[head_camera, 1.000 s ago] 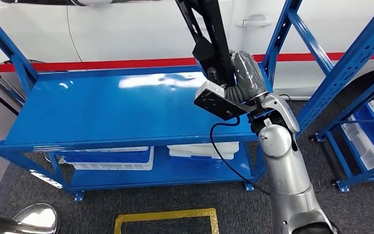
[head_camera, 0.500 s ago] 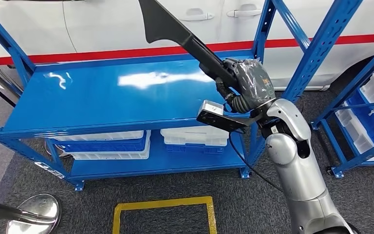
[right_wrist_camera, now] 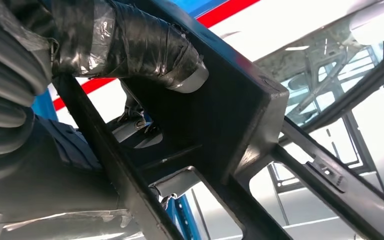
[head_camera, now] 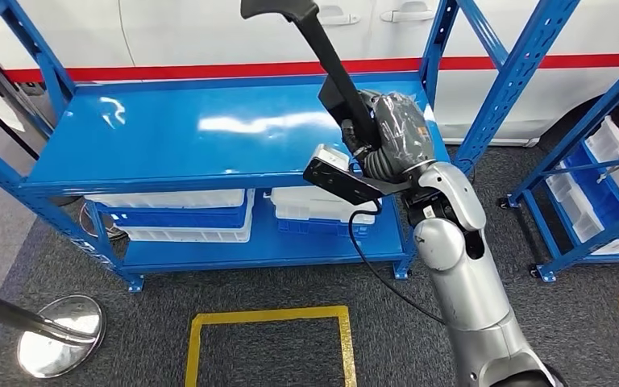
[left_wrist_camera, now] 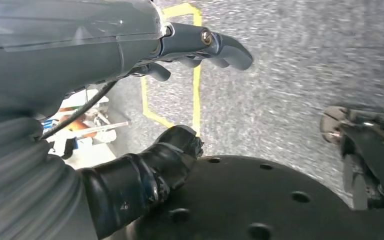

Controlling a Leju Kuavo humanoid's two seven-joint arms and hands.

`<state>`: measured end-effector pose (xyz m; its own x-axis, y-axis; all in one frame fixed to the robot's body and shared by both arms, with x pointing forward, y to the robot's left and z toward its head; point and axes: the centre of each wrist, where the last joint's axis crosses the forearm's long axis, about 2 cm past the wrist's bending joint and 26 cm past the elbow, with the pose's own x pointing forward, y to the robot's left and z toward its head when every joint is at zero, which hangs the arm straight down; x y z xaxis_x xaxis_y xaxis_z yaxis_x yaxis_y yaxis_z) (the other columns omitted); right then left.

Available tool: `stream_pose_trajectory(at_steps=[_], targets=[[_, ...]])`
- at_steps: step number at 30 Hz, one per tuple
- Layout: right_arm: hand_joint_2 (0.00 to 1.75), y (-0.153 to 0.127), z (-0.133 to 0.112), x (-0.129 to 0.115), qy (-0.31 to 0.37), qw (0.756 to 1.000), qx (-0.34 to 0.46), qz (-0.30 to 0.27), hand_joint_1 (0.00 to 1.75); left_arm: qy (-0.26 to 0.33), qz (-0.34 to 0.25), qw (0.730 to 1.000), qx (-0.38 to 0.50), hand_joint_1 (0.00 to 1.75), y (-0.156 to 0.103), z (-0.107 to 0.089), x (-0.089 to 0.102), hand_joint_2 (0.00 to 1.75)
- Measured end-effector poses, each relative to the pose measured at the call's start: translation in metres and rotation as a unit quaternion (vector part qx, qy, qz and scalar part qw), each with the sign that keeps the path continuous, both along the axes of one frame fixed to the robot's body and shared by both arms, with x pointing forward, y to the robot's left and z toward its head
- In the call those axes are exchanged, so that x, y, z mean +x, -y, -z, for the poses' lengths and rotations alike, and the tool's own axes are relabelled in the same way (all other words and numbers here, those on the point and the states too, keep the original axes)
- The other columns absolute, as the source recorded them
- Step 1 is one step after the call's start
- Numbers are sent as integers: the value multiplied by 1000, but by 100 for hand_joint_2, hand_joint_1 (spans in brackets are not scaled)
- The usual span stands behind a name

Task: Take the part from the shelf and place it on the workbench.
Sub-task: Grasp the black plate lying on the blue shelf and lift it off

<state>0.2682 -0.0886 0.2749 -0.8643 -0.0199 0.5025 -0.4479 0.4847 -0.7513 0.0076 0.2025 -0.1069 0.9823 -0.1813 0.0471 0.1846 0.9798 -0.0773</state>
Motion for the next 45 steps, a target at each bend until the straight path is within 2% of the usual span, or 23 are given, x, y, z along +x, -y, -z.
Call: stream_pose_trajectory(at_steps=[21,30,37,45], targets=[[175,1,-1,14,-4,999,-15,43,175,14,-3,1000,-4,0,1,0,-3,175],[175,53,-3,46,-19,997,-18,79,175,8,-8,1000,-11,0,2,0,-3,175],[175,77,-4,60,-35,994,-27,98,175,3,-18,1000,-19,0,4,-1,1,175],[175,87,-5,66,-38,994,-29,101,175,-4,-20,1000,-22,0,7,-1,1,175]])
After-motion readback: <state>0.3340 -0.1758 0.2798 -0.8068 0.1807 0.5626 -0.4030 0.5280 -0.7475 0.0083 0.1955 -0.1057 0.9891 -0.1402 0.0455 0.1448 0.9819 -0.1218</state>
